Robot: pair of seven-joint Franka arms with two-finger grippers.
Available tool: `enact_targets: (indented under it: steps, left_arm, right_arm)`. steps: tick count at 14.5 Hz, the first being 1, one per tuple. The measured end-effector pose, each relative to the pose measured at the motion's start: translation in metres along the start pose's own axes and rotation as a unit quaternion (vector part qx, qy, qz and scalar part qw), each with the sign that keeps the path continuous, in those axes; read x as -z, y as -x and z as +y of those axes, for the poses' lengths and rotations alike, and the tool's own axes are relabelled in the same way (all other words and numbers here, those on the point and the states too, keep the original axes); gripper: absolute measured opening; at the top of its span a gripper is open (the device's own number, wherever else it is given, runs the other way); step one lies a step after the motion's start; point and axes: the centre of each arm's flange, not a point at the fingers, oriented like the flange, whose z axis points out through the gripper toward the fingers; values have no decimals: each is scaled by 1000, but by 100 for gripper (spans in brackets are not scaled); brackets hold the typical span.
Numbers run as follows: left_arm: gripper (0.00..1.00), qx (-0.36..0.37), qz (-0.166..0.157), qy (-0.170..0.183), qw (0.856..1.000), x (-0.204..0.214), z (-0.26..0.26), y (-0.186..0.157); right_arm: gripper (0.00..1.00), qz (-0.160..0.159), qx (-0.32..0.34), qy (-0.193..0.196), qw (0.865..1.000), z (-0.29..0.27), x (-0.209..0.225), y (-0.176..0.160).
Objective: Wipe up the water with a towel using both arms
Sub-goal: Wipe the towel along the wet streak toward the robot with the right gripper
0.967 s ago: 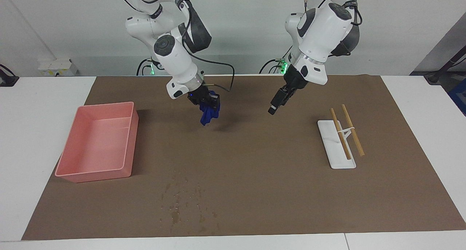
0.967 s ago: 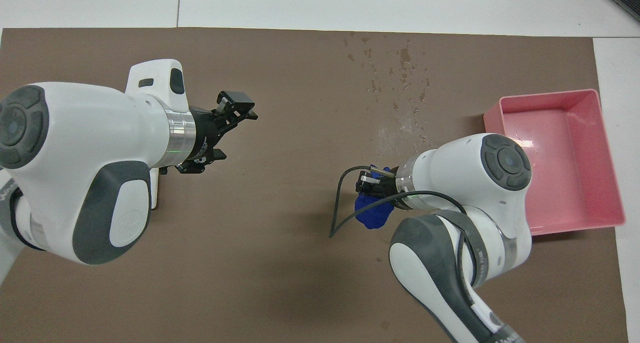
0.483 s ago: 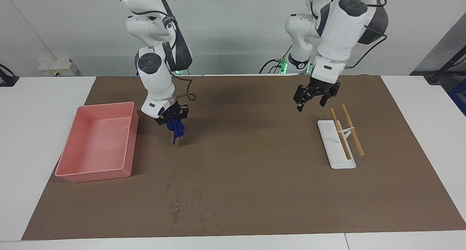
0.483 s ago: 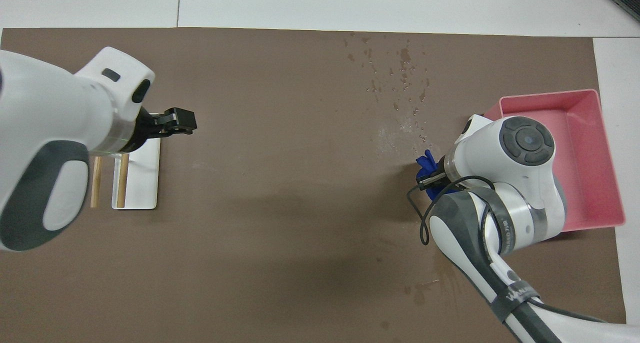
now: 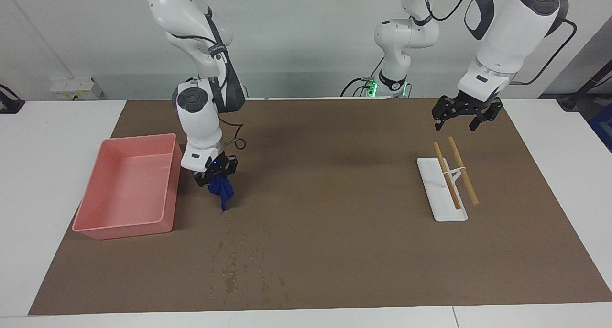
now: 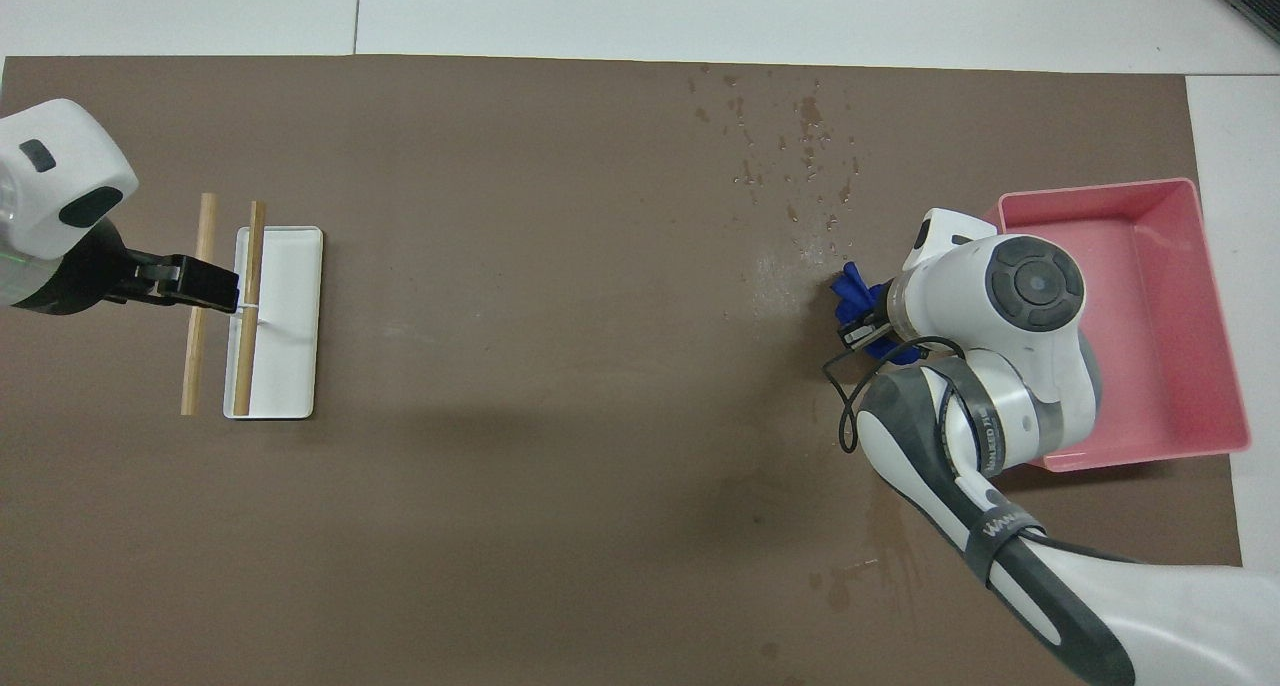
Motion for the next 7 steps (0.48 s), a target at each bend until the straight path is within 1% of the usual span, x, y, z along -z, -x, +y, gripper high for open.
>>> enact_targets:
  steps: [2, 5, 7]
  left_arm:
    - [100, -13, -6, 1, 1000, 4, -14, 6]
    - [100, -9, -5, 0, 1000, 13, -29, 19]
    - [100, -13, -6, 0, 1000, 14, -26, 22]
  right_arm:
    - [30, 18, -1, -1, 1000, 3, -6, -10]
    - [30, 51, -5, 5, 999, 10, 3, -25]
    - [30, 56, -9, 4, 998, 13, -4, -26]
